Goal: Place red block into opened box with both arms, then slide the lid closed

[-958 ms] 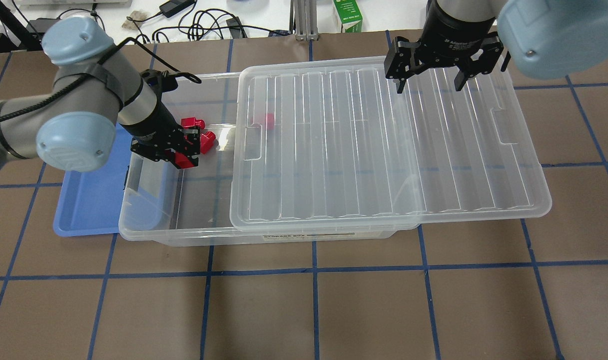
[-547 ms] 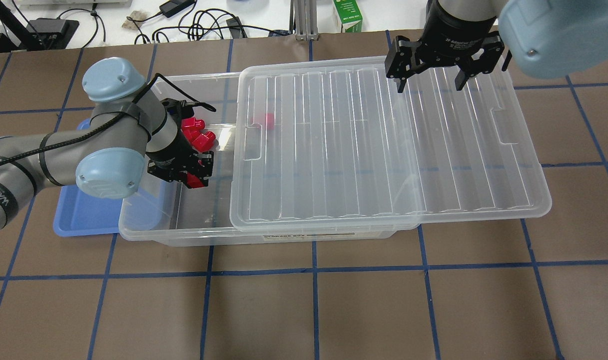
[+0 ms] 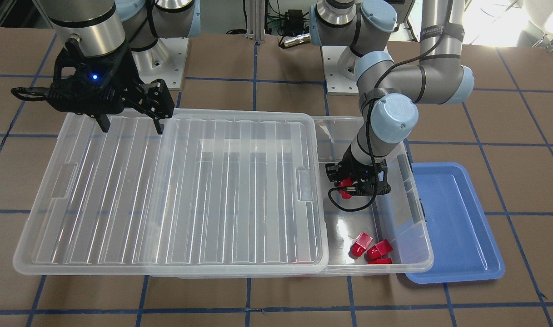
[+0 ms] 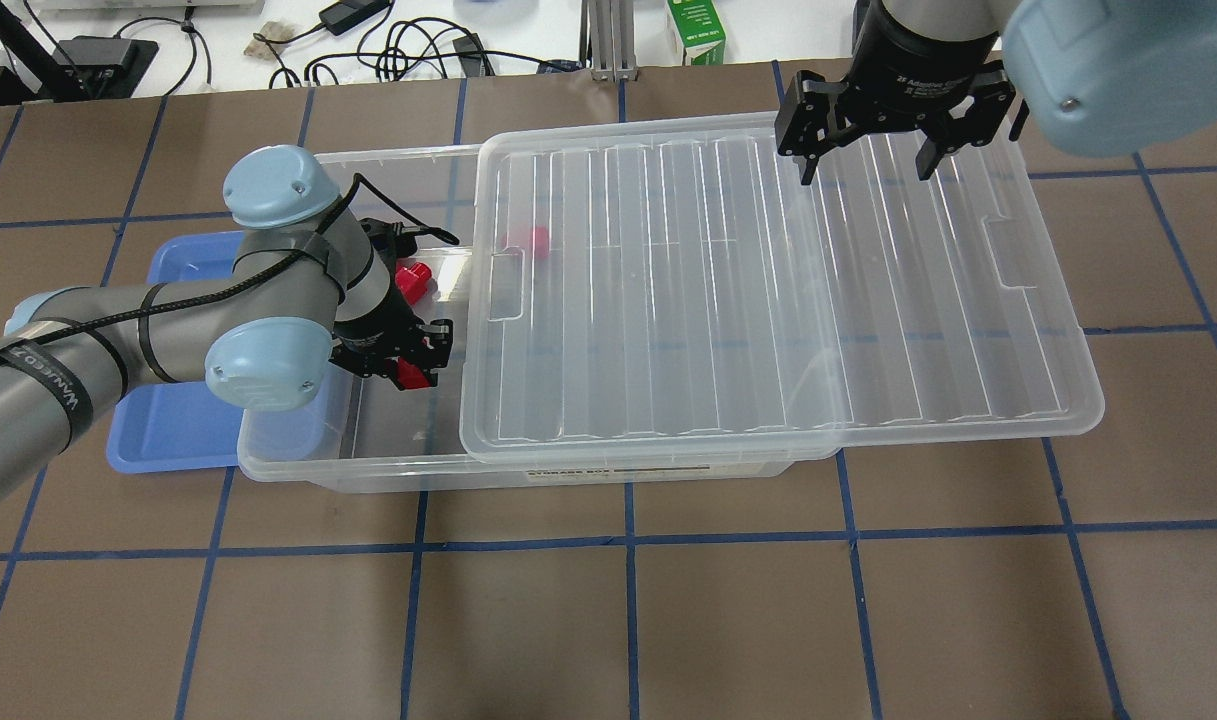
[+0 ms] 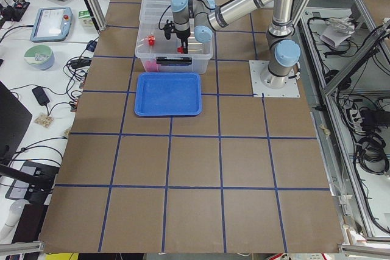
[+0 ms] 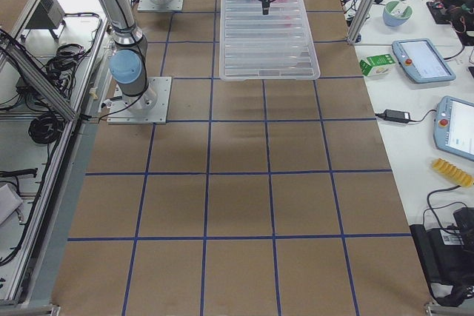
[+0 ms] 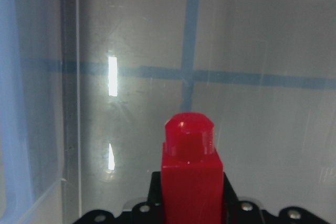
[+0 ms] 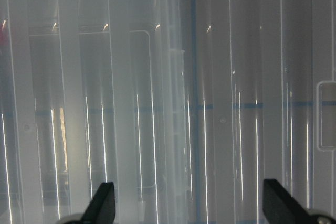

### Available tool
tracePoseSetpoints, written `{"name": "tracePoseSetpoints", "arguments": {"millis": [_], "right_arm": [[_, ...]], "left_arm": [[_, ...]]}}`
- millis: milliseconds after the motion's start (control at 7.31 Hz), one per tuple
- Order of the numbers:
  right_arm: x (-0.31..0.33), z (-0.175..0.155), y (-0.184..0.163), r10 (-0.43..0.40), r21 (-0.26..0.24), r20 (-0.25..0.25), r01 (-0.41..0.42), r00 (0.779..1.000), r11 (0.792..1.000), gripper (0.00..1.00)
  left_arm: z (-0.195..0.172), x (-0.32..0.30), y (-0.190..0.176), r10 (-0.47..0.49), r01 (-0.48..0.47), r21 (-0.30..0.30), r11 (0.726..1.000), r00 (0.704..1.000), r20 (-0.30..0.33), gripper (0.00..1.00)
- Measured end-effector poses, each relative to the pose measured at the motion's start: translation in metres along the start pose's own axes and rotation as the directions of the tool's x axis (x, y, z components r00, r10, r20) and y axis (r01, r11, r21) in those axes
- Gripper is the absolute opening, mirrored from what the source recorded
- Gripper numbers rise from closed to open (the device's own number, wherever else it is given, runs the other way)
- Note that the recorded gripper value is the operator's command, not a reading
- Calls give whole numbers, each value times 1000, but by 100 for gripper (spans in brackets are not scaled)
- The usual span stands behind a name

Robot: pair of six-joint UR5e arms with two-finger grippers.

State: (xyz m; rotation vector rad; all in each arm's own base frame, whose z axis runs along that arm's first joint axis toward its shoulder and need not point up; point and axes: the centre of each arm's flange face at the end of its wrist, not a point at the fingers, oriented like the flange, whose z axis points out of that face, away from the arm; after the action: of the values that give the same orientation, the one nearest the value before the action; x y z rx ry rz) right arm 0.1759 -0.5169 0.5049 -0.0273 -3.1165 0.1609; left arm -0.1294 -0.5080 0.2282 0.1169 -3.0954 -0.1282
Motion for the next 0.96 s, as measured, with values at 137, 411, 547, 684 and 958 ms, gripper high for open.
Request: {"name": "tracePoseSetpoints", "arguments": {"millis": [137,411,547,684,958], "right_arm": [[0,0,0,0,-1,0,0,1000,1000,100],[0,0,0,0,-1,0,0,1000,1000,100],[0,0,1,0,-1,0,0,1000,1000,100],[0,0,1,0,0,-1,0,1000,1000,100],[2,-1,0,1,1,-4,-1,1000,1000,100]], "left_arm": [[4,-1,-1,9,-9,-5,1000,1000,0,18],[14,-3,-2,21,-21,-25,999,1000,3,46],[21,-4,-1,22,-22,-39,999,1000,9,77],[26,-5,0,21,-21,-49,999,1000,15,94],[22,-5,-2,21,-20,-38,999,1000,19,100]]}}
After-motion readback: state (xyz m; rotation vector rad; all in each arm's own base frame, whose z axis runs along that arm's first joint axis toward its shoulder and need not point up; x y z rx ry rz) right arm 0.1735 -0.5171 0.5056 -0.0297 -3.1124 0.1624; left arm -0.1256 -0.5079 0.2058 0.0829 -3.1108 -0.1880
